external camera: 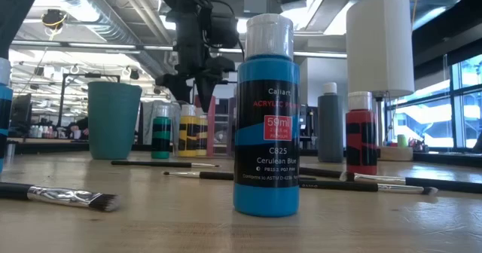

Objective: Pick & Place Paint Supplies
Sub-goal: Put the black paint brush into the green cup

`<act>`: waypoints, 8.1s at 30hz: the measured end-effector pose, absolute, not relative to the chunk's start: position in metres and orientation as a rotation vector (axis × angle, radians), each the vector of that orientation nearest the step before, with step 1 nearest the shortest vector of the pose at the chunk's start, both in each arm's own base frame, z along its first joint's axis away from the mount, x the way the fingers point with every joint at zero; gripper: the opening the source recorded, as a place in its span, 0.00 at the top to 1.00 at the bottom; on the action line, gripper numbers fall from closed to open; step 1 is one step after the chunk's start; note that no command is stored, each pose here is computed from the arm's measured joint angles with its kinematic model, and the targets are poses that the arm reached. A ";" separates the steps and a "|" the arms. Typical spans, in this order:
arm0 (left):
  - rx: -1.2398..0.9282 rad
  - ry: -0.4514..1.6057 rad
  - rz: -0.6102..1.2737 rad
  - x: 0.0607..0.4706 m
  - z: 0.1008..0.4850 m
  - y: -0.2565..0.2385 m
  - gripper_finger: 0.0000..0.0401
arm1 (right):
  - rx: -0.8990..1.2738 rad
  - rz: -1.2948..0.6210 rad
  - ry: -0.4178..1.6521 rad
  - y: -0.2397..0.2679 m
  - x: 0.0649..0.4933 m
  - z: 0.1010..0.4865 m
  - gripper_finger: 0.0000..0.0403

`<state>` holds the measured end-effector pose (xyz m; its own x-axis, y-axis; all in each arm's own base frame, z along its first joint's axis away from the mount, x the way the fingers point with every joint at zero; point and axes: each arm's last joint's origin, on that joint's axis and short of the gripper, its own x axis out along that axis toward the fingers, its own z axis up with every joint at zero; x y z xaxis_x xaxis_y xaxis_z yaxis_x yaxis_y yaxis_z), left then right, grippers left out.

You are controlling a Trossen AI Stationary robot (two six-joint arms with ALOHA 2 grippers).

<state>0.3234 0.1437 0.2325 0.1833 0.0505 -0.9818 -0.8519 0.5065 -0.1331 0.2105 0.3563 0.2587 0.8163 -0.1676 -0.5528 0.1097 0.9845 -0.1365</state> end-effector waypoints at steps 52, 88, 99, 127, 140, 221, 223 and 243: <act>0.031 1.073 0.130 0.293 0.295 -0.067 0.43 | -0.097 -0.147 0.598 0.357 0.211 0.259 0.64; 0.134 1.182 -0.129 0.365 0.161 -0.055 0.43 | -0.079 -0.137 0.613 0.357 0.210 0.258 0.64; 0.117 1.154 -0.102 0.366 0.155 -0.048 0.43 | -0.084 -0.136 0.613 0.357 0.210 0.258 0.64; 0.060 1.213 -0.043 0.367 0.140 -0.044 0.43 | -0.080 -0.135 0.617 0.357 0.210 0.258 0.64; -0.070 1.271 -0.030 0.369 0.127 -0.029 0.48 | -0.080 -0.134 0.617 0.357 0.210 0.258 0.64; 0.439 0.684 0.328 0.276 0.339 -0.090 0.99 | -0.076 -0.140 0.619 0.359 0.211 0.253 0.64; 0.456 0.654 0.344 0.269 0.340 -0.087 0.99 | -0.088 -0.145 0.621 0.360 0.212 0.250 0.64; 0.221 -0.037 0.433 0.155 0.304 -0.034 0.99 | -0.136 -0.160 0.586 0.358 0.227 0.247 0.64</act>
